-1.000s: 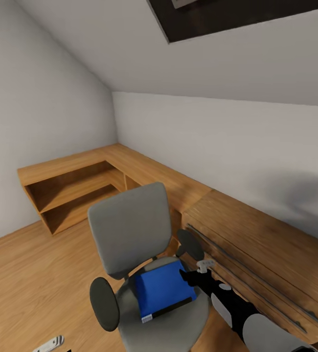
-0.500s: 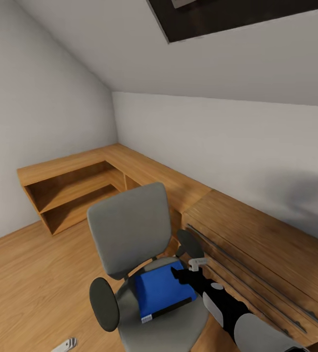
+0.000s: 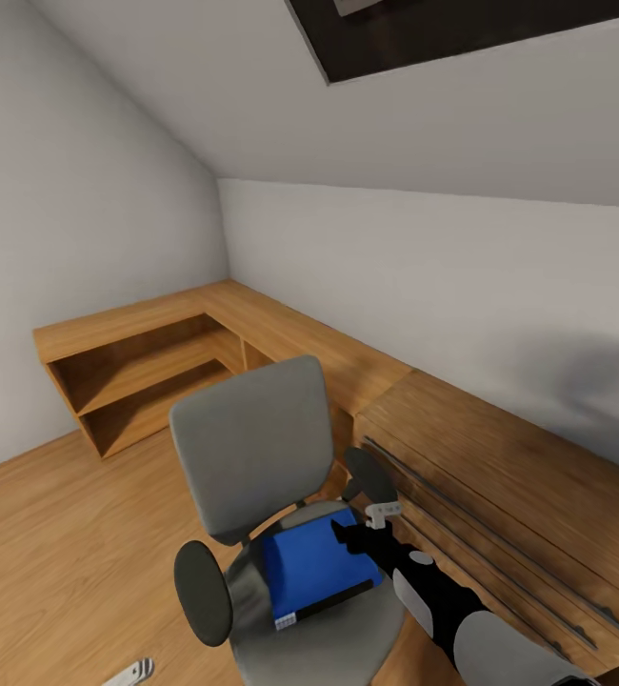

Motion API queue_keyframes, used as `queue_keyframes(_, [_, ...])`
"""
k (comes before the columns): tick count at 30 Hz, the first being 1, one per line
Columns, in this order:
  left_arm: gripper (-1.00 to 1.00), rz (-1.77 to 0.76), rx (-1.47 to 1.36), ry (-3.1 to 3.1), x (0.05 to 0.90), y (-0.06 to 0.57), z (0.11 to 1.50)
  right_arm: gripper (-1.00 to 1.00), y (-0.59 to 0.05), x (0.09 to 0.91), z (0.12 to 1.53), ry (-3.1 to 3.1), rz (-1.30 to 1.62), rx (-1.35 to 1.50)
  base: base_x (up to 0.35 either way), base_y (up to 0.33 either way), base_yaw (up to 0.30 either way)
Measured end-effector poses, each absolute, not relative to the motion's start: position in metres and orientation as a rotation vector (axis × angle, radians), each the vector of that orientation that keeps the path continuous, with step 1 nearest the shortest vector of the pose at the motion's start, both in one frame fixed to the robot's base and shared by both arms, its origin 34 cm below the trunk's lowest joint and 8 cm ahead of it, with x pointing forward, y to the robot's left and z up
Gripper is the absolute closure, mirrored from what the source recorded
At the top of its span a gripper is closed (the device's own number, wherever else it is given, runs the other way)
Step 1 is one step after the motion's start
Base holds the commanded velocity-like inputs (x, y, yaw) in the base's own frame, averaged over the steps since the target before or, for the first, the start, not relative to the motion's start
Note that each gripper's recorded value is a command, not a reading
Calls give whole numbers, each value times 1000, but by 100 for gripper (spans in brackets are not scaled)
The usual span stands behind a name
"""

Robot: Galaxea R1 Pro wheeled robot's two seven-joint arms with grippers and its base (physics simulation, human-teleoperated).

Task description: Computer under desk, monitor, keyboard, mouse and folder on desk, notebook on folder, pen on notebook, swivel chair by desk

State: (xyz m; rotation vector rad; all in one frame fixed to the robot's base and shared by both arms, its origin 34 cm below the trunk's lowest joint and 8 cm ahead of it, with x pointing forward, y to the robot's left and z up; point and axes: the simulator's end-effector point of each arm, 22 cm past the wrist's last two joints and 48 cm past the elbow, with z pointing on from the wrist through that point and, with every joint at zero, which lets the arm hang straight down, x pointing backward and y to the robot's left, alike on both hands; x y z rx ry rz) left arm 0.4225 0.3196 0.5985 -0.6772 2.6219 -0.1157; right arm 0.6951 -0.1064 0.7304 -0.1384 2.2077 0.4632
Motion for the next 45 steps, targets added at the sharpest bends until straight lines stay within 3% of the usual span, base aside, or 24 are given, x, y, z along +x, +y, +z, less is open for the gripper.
queue_keyframes(35, [-100,-102,-687,2622,425,325,555,-100,-117,709,696,2182,466,-68,0,0,0])
queue_keyframes(45, [-100,-60,-792,2568,427,356,544,-100,-116,710,682,2179,471,-72,0,0,0])
